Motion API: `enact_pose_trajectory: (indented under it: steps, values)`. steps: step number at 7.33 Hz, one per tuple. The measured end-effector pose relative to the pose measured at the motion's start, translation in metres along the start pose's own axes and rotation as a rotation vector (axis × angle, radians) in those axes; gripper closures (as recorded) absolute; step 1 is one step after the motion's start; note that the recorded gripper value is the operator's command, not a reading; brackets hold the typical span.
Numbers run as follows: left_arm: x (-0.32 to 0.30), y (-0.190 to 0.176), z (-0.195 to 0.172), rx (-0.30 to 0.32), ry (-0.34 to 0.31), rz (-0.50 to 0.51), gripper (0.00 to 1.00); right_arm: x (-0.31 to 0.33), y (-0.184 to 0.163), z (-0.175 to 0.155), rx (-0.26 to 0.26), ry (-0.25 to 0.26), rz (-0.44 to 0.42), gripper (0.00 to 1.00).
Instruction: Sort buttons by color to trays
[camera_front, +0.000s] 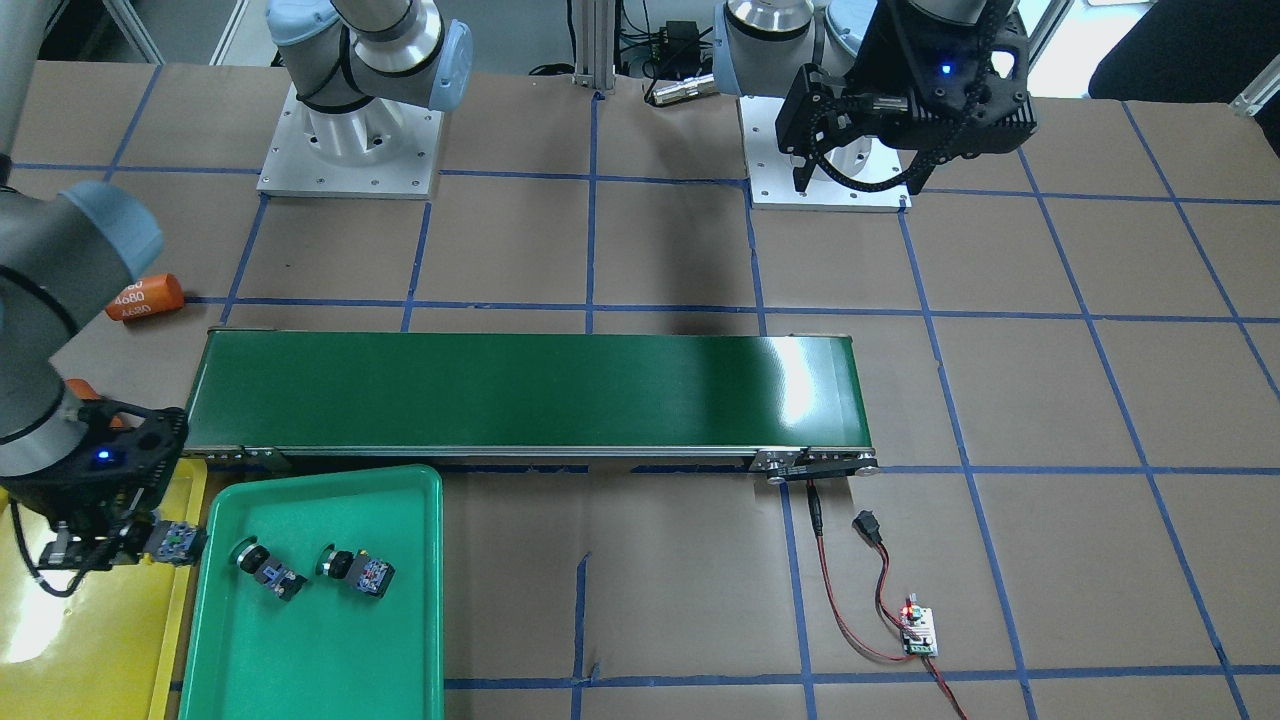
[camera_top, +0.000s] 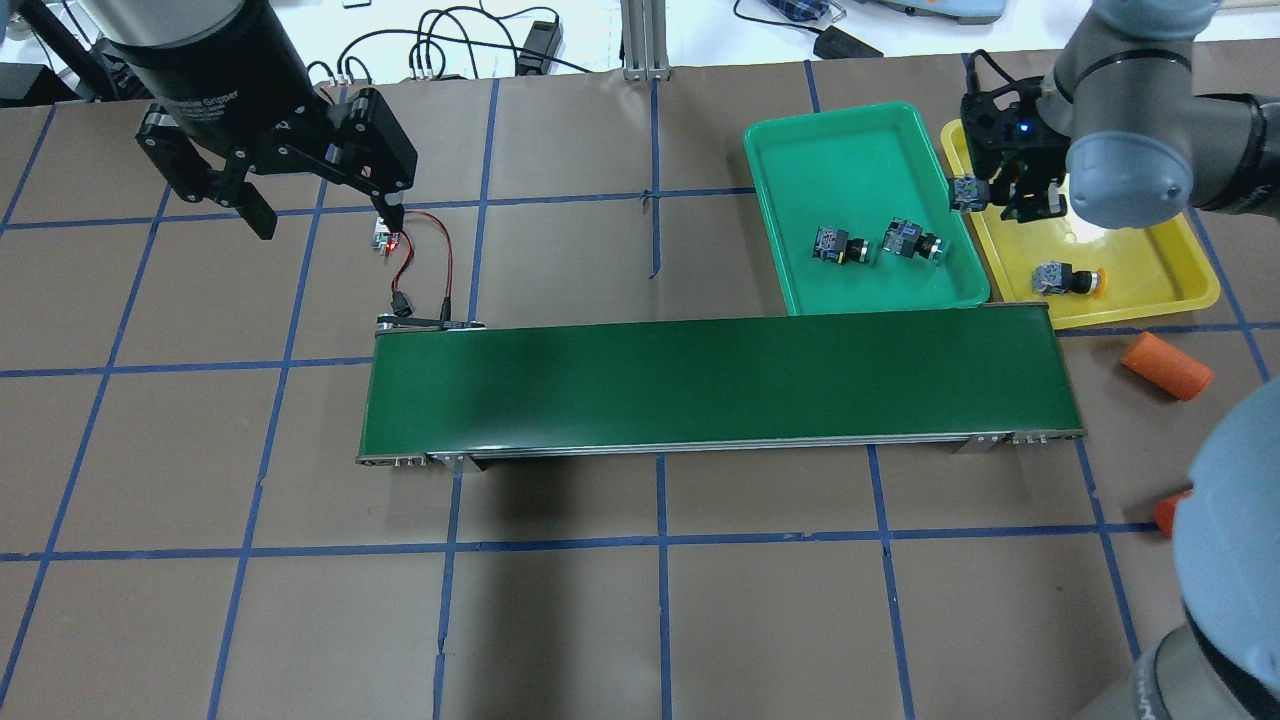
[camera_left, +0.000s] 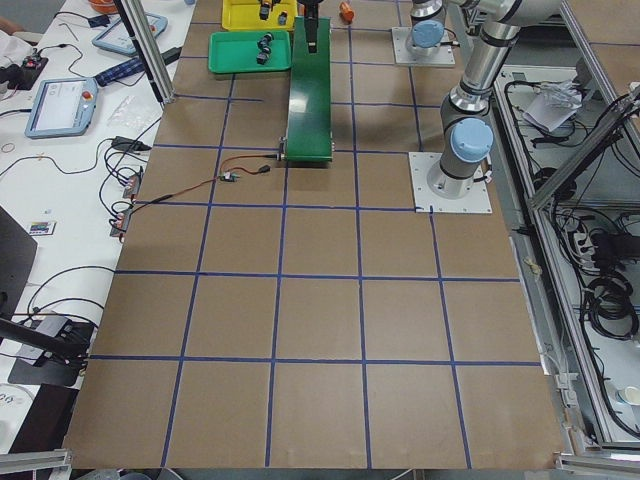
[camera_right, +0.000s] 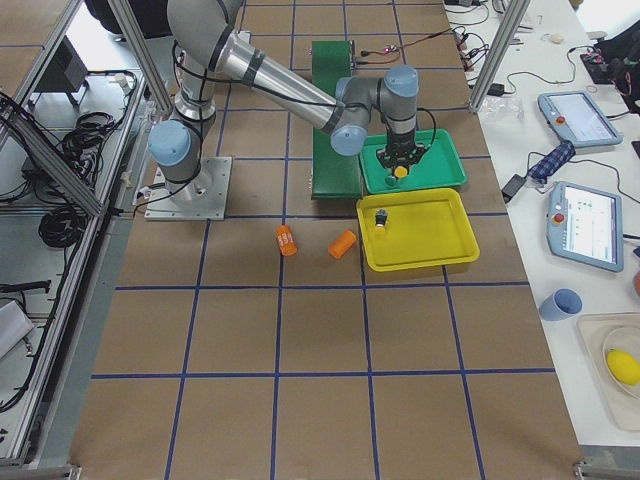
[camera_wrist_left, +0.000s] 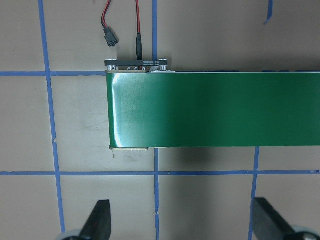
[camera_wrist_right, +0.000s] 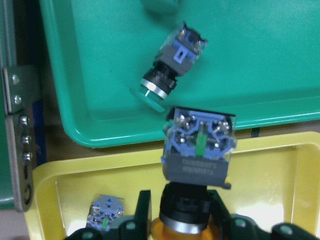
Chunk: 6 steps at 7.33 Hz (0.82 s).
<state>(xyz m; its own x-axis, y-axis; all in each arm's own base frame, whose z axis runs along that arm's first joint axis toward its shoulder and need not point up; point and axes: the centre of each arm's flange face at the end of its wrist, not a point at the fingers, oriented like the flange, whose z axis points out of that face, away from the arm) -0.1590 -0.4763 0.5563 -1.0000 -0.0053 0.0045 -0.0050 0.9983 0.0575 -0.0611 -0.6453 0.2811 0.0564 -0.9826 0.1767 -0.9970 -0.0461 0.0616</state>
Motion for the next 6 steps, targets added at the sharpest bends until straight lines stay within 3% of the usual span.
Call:
enact_pose_trajectory:
  steps: [1,2,4,6]
  values:
    - [0.0,0.0,0.001,-0.001,0.001,-0.001,0.0,-0.002,0.04,0.013,0.038,0.003,0.02,0.11]
    - [0.0,0.0,0.003,-0.002,0.002,0.002,0.0,-0.003,0.062,0.021,0.054,-0.003,0.039,0.0]
    - [0.0,0.001,0.005,-0.003,0.003,0.003,0.0,-0.005,0.072,0.018,0.069,-0.027,0.06,0.0]
    - [0.0,0.001,0.006,-0.008,0.006,0.002,0.0,-0.009,0.053,-0.029,0.084,-0.049,0.102,0.0]
